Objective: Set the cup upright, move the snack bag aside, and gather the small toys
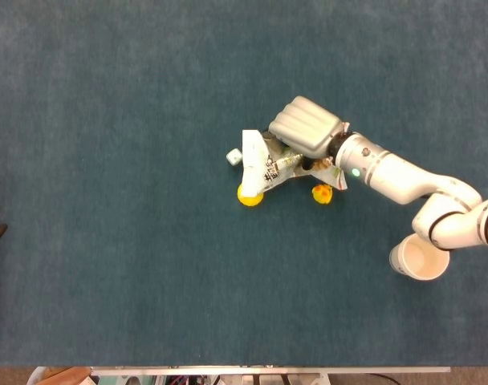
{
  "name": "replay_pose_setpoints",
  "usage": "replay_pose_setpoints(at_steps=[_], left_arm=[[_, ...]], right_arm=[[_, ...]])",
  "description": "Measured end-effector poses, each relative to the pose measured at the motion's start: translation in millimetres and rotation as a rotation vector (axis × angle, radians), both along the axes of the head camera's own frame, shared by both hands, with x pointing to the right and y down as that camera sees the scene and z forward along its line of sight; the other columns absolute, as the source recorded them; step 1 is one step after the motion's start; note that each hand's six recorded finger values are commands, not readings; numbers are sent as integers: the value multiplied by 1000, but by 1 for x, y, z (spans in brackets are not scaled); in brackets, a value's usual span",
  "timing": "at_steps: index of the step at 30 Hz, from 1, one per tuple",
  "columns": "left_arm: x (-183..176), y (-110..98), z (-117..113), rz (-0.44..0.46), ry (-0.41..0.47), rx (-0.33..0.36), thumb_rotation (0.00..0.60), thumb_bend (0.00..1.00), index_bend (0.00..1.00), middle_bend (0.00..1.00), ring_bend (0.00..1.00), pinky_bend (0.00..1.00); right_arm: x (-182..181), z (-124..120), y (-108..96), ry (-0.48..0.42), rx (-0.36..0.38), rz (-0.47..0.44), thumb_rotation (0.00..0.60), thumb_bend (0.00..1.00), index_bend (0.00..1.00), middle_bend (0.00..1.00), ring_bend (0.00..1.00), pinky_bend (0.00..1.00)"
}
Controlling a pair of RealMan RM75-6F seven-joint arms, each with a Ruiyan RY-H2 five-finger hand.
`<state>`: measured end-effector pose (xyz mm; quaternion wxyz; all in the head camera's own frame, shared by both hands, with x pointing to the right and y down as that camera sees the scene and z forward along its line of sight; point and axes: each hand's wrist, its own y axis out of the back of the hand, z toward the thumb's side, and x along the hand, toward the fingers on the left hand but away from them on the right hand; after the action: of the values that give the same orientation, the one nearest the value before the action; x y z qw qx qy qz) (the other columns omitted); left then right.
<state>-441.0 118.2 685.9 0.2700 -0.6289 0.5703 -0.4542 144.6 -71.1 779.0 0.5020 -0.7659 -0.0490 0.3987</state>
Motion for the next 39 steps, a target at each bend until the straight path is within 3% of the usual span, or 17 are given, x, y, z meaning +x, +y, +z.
replay_pose_setpoints(at_steps=[10, 19, 24, 29, 35, 39], left_arm=[[1, -2, -1, 2, -4, 1, 600, 100, 433, 376, 326, 471], [7, -7, -6, 14, -16, 12, 600, 100, 433, 376, 326, 471], [13, -13, -9, 28, -29, 21, 600, 100, 433, 376, 326, 471], [24, -19, -12, 50, -40, 27, 600, 99, 433, 376, 326, 471], [33, -25, -13, 63, -52, 26, 600, 100, 433, 376, 326, 471], [35, -26, -15, 60, -54, 28, 600, 100, 433, 376, 326, 471]], right_arm=[[9, -26, -9, -106, 12, 70, 600, 70, 609, 715, 665, 885], [38, -79, -7, -216, 42, 124, 600, 71, 610, 712, 665, 885], [69, -117, 11, -246, 67, 152, 600, 70, 610, 711, 664, 885], [115, -148, 43, -214, 86, 205, 600, 71, 610, 710, 664, 885], [169, -167, 82, -131, 83, 295, 600, 70, 610, 710, 663, 885], [189, -166, 95, -76, 85, 328, 600, 70, 610, 710, 663, 885]])
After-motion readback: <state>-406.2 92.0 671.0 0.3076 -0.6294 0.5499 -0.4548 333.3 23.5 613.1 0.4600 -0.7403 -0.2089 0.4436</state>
